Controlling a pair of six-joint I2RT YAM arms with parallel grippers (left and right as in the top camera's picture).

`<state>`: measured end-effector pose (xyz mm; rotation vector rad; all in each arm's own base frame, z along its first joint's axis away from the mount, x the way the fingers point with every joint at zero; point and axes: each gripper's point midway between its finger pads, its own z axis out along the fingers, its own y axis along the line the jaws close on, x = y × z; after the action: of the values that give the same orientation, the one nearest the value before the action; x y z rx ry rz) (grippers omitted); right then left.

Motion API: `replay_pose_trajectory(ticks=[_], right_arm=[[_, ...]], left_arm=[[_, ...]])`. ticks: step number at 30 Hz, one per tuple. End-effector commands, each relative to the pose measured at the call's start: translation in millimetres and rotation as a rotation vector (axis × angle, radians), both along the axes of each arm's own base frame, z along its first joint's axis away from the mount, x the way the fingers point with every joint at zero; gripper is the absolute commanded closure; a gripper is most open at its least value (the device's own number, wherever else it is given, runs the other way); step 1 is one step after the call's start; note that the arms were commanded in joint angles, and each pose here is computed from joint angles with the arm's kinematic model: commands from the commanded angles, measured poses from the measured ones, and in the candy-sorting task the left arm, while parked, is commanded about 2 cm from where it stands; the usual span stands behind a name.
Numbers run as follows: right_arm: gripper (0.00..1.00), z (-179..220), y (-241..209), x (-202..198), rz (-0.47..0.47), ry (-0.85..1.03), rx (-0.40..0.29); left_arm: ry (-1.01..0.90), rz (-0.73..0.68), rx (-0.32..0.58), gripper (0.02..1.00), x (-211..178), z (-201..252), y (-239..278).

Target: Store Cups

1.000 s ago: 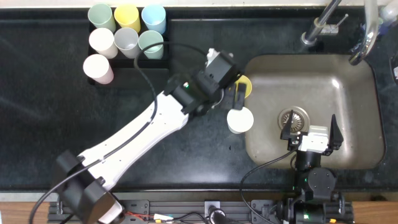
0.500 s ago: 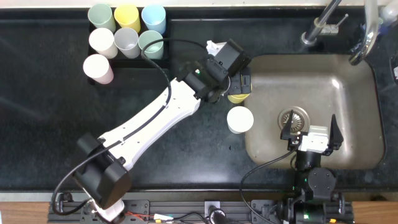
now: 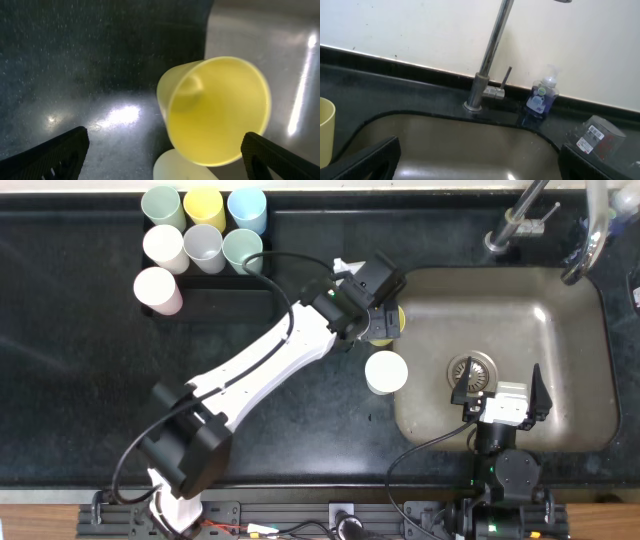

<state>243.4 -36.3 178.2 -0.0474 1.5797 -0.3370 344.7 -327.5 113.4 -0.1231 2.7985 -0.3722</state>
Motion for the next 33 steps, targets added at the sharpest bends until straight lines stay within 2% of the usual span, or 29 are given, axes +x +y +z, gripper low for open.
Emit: replay_pose_trajectory(ticks=[1, 10, 11, 12, 13, 14, 15, 19, 20, 23, 25, 26, 33], right_arm=[[0.003, -4, 0, 0, -0.002, 0.0, 0.0], [0.003, -4, 0, 0, -0.002, 0.0, 0.0], [0.003, -4, 0, 0, -0.002, 0.0, 0.0], [0.003, -4, 0, 0, -0.002, 0.0, 0.0], [0.003, -4, 0, 0, -0.002, 0.0, 0.0], [0.003, -4, 0, 0, -0.002, 0.0, 0.0], [0.003, -4, 0, 0, -0.002, 0.0, 0.0], [0.003, -4, 0, 0, -0.002, 0.0, 0.0], [0.003, -4, 0, 0, -0.002, 0.0, 0.0], [0.003, -4, 0, 0, -0.002, 0.0, 0.0], [0.003, -4, 0, 0, -0.002, 0.0, 0.0], [0.003, -4, 0, 0, -0.002, 0.0, 0.001], [0.003, -4, 0, 0, -0.002, 0.0, 0.0]], left_arm=[[0.029, 0.044, -0.003, 0.018, 6, -9, 1], [0.045, 0.066, 0.006, 0.018, 13, -18, 9], [0.048, 0.066, 0.008, 0.051, 13, -19, 9], [0.05, 0.065, 0.007, 0.126, 13, -20, 9], [0.051, 0.065, 0.007, 0.141, 13, -20, 9], [0.052, 0.065, 0.007, 0.246, 13, -20, 9], [0.052, 0.065, 0.007, 0.432, 13, -20, 9], [0.057, 0.065, 0.013, 0.75, 12, -21, 10], [0.057, 0.065, 0.014, 0.79, 12, -22, 10], [0.062, 0.065, 0.018, 0.814, 11, -25, 10], [0.066, 0.065, 0.021, 0.958, 11, -27, 10], [0.067, 0.065, 0.022, 0.982, 11, -28, 10], [0.041, 0.082, 0.023, 0.982, 17, -19, 16]])
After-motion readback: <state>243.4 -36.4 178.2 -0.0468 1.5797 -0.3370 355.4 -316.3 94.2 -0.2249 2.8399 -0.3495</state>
